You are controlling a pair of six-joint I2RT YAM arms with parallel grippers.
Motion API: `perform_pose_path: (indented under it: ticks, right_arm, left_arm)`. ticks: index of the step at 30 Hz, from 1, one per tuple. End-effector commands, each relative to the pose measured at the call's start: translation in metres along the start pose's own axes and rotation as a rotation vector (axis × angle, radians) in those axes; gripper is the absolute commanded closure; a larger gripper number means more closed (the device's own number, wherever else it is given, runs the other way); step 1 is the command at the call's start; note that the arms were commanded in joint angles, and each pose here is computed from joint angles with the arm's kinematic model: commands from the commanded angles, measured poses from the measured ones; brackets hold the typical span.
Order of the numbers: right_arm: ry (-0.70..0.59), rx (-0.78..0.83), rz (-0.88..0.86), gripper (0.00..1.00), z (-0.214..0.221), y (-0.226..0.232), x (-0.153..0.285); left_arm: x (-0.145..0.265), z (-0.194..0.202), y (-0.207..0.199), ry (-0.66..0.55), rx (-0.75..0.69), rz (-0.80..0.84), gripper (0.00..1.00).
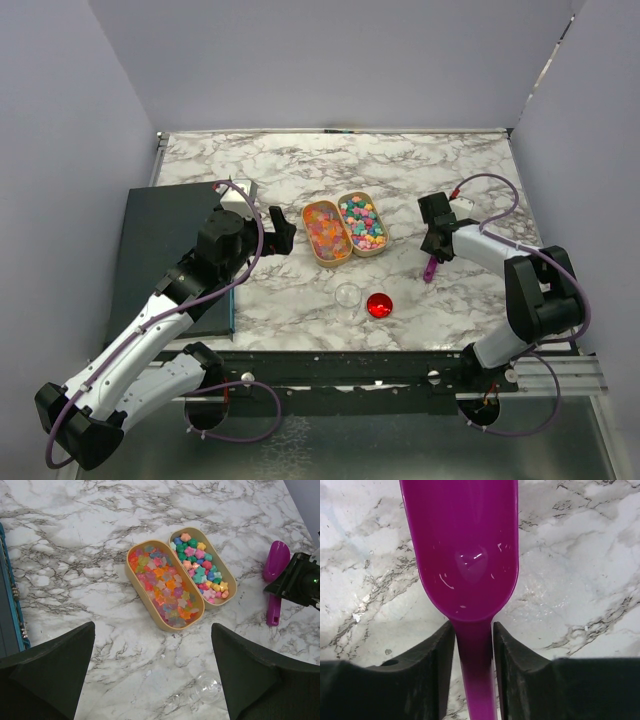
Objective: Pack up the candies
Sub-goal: Pick up the spatula from the center of the board.
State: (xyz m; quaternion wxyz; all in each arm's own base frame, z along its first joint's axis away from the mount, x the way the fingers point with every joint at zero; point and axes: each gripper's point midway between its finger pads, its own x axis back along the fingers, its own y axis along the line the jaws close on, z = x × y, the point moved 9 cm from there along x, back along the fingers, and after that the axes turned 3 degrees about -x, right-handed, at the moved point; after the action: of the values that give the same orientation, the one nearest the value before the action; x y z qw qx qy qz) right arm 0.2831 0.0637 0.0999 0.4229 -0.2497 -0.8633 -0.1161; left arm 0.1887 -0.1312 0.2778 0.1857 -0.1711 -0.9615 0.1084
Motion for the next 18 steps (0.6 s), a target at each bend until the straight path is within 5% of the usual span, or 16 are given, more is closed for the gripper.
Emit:
perform_pose_path:
  ticks: [1,9,18]
  right_arm:
    - [-0.016,-0.019,0.016,0.65,-0.003,0.0,-0.003]
    - [-0.041,0.022,-0.032,0.99,-0.012,-0.005,0.016]
    - [-0.087,0.11,-0.266,1.0,-0.034,-0.002,0.064]
  left_arm:
    - [-0.001,0.004,0.002,0.013,0.006,-0.001,0.01]
    - [-0.002,0.005,0.002,0.016,0.006,-0.007,0.01]
    - [-0.003,0.005,0.003,0.017,0.005,-0.015,0.01]
